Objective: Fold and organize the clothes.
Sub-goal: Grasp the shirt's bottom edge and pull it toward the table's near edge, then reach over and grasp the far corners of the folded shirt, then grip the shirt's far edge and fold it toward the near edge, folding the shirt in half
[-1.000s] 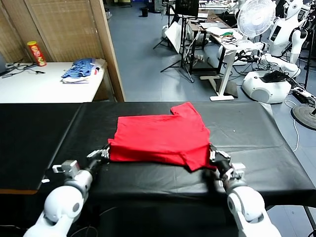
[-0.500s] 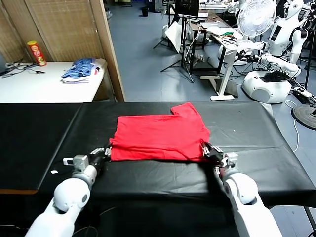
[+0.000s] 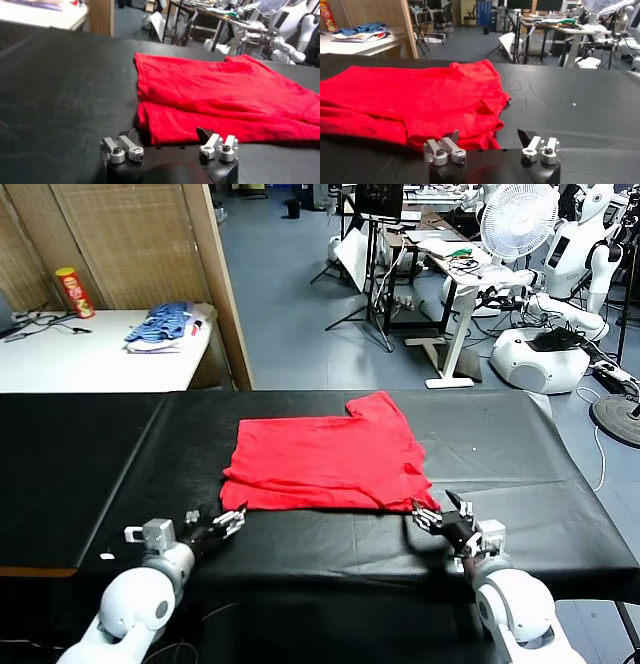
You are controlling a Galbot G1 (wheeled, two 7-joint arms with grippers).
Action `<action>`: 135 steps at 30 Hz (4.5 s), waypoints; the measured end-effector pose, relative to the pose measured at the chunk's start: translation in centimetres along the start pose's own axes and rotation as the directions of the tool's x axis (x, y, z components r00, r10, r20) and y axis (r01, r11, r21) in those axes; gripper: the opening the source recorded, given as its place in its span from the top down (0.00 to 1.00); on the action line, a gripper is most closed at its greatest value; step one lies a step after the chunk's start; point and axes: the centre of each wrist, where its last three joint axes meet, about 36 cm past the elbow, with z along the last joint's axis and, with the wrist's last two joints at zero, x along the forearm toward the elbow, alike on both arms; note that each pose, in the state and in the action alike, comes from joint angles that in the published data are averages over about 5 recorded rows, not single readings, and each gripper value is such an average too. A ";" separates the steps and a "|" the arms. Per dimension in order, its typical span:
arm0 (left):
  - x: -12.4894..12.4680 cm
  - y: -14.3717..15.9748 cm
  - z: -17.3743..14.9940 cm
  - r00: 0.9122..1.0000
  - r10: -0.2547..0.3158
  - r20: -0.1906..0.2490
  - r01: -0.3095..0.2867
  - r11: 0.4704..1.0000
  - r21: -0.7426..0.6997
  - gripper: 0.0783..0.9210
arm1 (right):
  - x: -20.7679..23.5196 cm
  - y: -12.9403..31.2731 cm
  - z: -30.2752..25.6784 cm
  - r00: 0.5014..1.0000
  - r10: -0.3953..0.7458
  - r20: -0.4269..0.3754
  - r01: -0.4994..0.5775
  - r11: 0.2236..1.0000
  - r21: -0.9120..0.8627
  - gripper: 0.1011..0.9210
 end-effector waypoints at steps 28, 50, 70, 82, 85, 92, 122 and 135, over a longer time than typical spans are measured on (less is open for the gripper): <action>10.2 -2.9 3.0 0.990 -0.109 -0.086 0.098 0.988 -0.123 0.94 | 7.2 1.3 1.2 0.986 -0.016 -0.163 0.023 0.999 0.041 0.86; 11.2 -2.6 -4.2 0.997 -0.079 -0.018 0.077 0.995 -0.070 0.15 | 3.7 -1.3 -7.3 0.998 0.049 0.037 -0.049 0.999 0.004 0.15; -9.8 3.0 -14.2 0.996 -0.050 -0.080 0.050 0.999 -0.002 0.15 | -20.9 -1.2 -14.3 0.997 0.006 -0.072 -0.005 1.000 0.014 0.15; -14.2 4.3 -14.7 0.993 -0.044 -0.110 0.046 0.999 0.015 0.15 | -25.4 -0.9 -14.6 0.987 0.012 -0.163 -0.019 0.999 -0.042 0.15; -15.0 4.2 -14.6 0.992 -0.054 -0.113 0.055 0.998 0.006 0.15 | -25.9 -0.7 -14.4 0.985 0.003 -0.171 -0.011 0.999 -0.049 0.21; -16.1 4.4 -14.1 0.990 -0.073 -0.121 0.074 0.997 0.003 0.40 | -26.5 -0.4 -14.2 0.984 -0.006 -0.179 -0.005 0.998 -0.060 0.64; -8.0 2.9 -14.8 0.997 -0.073 0.006 0.073 0.993 -0.088 0.94 | -13.3 -3.8 -11.4 0.996 -0.084 -0.024 0.081 0.989 -0.122 0.98; -0.8 1.3 -10.7 0.991 -0.130 -0.038 0.121 0.978 -0.172 0.94 | -5.3 -2.0 -9.3 0.989 -0.083 -0.126 0.079 0.996 -0.040 0.98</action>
